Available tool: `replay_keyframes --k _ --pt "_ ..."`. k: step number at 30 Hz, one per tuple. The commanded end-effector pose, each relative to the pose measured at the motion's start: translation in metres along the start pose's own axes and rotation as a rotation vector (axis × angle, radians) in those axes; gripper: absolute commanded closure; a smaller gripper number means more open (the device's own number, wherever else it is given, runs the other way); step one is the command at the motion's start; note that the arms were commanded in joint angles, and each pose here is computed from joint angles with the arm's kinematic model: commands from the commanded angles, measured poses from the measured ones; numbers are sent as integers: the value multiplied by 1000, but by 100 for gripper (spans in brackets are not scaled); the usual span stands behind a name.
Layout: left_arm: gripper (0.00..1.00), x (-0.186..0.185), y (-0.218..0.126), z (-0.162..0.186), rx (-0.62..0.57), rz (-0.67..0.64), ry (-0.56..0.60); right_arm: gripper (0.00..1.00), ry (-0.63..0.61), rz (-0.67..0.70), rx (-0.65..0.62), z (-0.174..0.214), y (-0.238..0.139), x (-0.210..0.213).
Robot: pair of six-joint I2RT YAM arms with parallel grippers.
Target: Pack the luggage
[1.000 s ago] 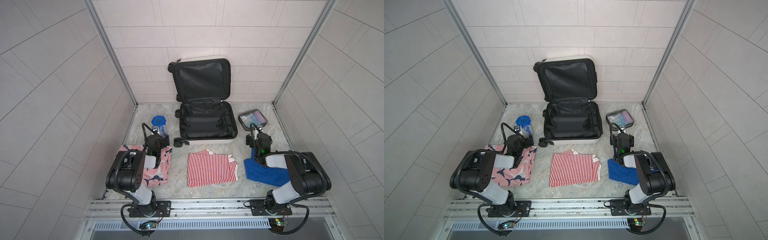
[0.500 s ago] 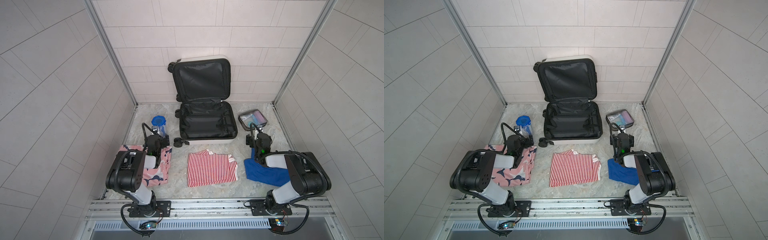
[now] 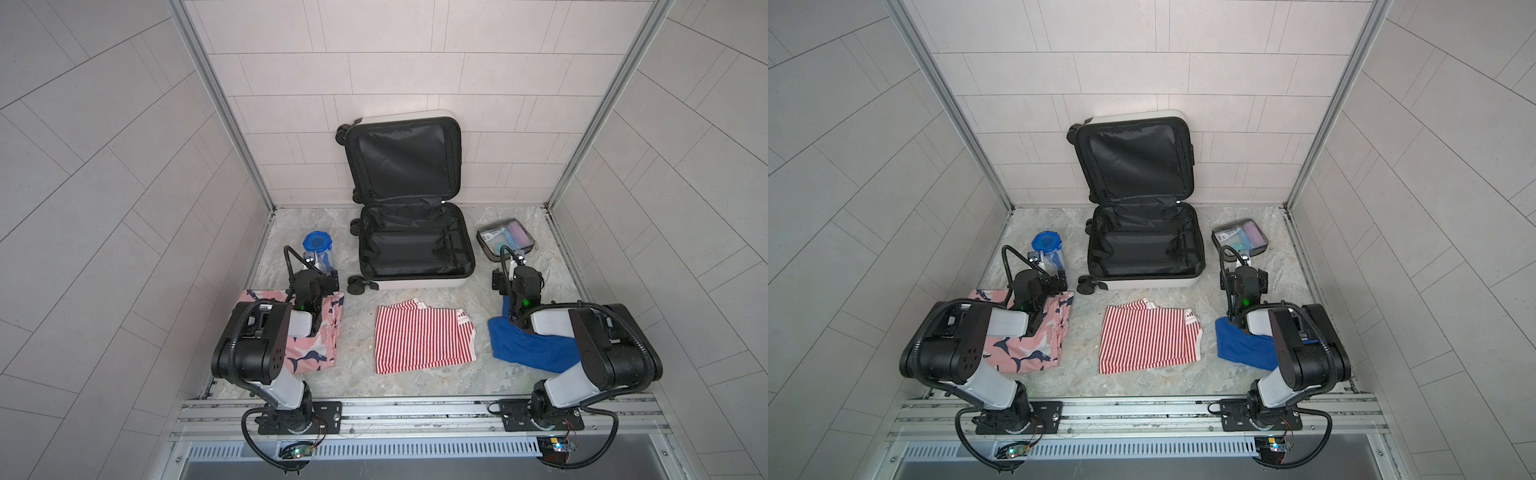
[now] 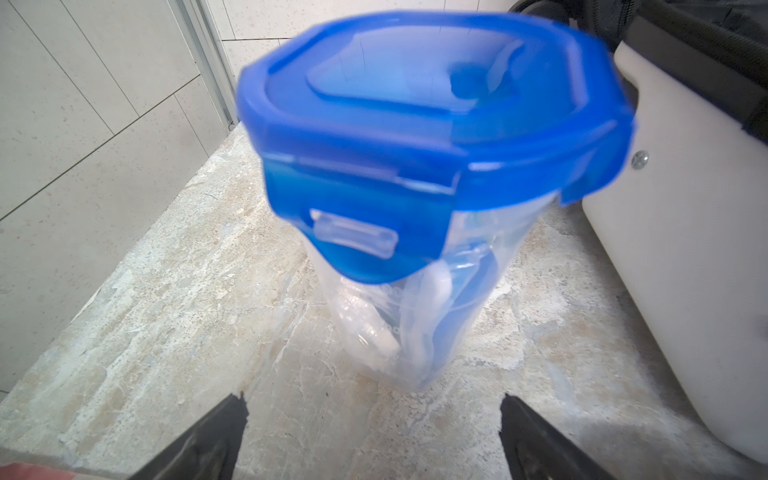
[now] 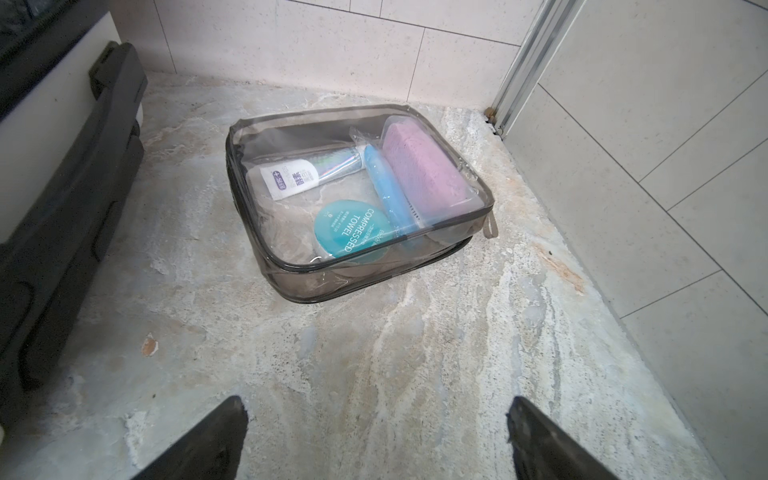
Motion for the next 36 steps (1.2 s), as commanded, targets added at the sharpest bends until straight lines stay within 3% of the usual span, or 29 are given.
replay_keyframes --k 1,28,36 --pt "0 -1 -1 -8 -34 5 11 0 10 6 -10 -2 -3 -3" --pt "0 -1 -1 -8 -34 11 7 0 11 9 -15 -2 -4 -3" --pt "0 0 -11 -19 -52 -7 -2 1 58 71 -52 -9 -24 -18"
Point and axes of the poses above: each gripper's point midway between its finger pads, its own y axis out along the fingers, its own x axis along the line the jaws close on, z = x × y, the point moved 6 cm from there along -y, back along the fingers, and after that the axes turned 13 degrees about -y, right-handed, at the moved point
